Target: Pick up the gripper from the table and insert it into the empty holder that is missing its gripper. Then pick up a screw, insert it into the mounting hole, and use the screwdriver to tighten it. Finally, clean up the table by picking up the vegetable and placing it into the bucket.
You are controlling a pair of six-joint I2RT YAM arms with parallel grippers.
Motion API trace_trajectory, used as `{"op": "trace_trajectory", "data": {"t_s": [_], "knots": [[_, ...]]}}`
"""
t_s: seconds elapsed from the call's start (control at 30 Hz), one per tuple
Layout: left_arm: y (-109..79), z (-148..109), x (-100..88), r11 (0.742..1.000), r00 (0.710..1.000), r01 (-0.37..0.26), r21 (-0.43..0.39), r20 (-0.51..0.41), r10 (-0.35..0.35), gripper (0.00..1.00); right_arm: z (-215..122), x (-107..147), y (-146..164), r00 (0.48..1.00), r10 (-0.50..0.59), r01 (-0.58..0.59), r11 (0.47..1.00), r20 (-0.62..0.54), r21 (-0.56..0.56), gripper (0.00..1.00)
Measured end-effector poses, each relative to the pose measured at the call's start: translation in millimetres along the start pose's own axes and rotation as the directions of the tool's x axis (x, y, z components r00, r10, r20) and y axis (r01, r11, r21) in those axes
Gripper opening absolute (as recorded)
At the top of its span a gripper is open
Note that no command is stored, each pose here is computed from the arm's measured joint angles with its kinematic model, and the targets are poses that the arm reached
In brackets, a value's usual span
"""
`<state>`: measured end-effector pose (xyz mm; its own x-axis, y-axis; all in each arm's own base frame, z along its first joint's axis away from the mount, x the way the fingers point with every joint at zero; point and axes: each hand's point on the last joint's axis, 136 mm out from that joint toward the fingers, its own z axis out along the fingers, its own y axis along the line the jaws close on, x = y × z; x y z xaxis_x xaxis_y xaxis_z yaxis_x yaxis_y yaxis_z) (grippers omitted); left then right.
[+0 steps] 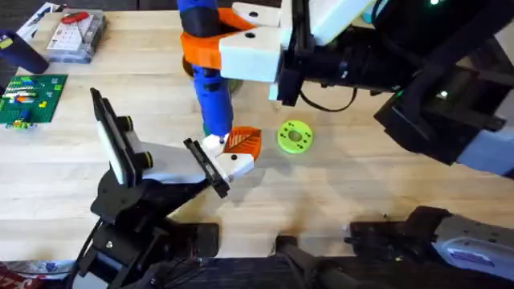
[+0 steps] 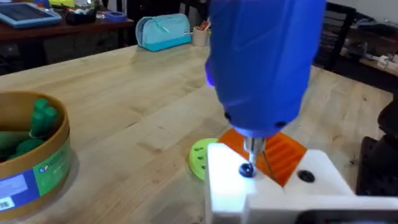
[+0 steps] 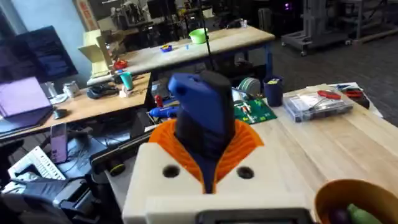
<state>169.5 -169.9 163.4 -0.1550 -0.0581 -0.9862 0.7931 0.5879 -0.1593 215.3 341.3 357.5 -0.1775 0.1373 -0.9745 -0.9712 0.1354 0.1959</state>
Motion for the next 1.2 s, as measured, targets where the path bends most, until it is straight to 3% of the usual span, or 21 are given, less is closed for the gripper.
{"op": "trace_trajectory", "data": {"t_s": [1.2], "knots": [[0.3, 0.0, 0.2, 1.0, 1.0, 0.002, -0.002, -0.001, -0.002, 0.013, 3.7, 6.7, -6.2, 1.0, 0.009, -0.009, 1.0, -0.01, 0.009, 0.037]]}}
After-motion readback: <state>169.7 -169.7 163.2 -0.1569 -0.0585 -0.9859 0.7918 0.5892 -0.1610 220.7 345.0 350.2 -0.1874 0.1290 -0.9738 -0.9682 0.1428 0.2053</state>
